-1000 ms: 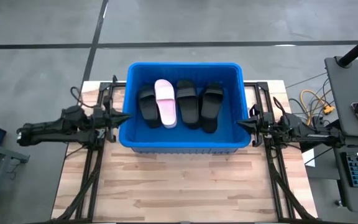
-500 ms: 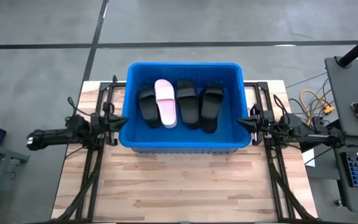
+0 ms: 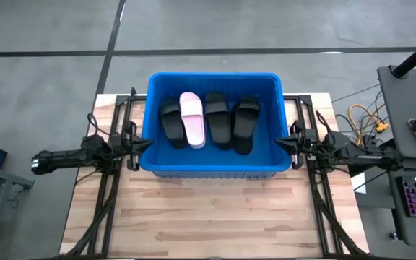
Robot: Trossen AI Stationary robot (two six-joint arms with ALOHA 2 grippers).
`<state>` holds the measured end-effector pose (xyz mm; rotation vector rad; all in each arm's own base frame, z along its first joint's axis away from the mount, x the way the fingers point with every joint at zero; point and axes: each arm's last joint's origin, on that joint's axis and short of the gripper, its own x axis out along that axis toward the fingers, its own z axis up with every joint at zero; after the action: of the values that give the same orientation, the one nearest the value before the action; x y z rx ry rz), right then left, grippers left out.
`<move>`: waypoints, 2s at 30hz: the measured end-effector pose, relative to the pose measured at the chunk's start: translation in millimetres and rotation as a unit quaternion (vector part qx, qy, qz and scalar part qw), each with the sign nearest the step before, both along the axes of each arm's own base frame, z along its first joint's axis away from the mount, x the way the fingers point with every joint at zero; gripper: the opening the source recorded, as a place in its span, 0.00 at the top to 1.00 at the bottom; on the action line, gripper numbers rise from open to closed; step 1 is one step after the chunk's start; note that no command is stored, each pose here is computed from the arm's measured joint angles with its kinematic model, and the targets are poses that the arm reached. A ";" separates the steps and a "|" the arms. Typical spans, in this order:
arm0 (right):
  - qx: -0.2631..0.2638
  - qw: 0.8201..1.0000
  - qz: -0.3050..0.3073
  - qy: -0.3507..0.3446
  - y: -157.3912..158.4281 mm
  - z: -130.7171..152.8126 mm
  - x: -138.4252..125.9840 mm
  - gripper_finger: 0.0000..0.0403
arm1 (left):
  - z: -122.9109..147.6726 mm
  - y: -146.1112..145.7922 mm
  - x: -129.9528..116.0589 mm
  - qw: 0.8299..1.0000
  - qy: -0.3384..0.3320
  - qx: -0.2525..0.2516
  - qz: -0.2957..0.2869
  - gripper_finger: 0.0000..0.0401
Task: Pick and place slides into bin
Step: Return to Home Position
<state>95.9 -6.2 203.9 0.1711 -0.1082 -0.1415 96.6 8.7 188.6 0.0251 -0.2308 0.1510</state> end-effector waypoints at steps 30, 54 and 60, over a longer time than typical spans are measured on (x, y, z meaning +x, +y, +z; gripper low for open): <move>-0.059 0.995 -0.012 -0.076 0.4 61.8 -18.7 0.98 | 0.2 0.0 0.0 1.000 -0.004 0.003 0.001 1.00; -0.060 0.981 -0.018 -0.182 1.5 125.7 -54.3 0.98 | -0.2 0.0 0.3 1.000 -0.003 0.003 0.001 1.00; -0.060 0.978 -0.019 -0.200 1.7 136.3 -62.0 0.98 | -0.4 0.0 0.7 1.000 -0.002 0.003 0.000 1.00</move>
<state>33.9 -4.6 340.2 0.0749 -0.5208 -0.1363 97.3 8.7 188.2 0.0303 -0.2343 0.1512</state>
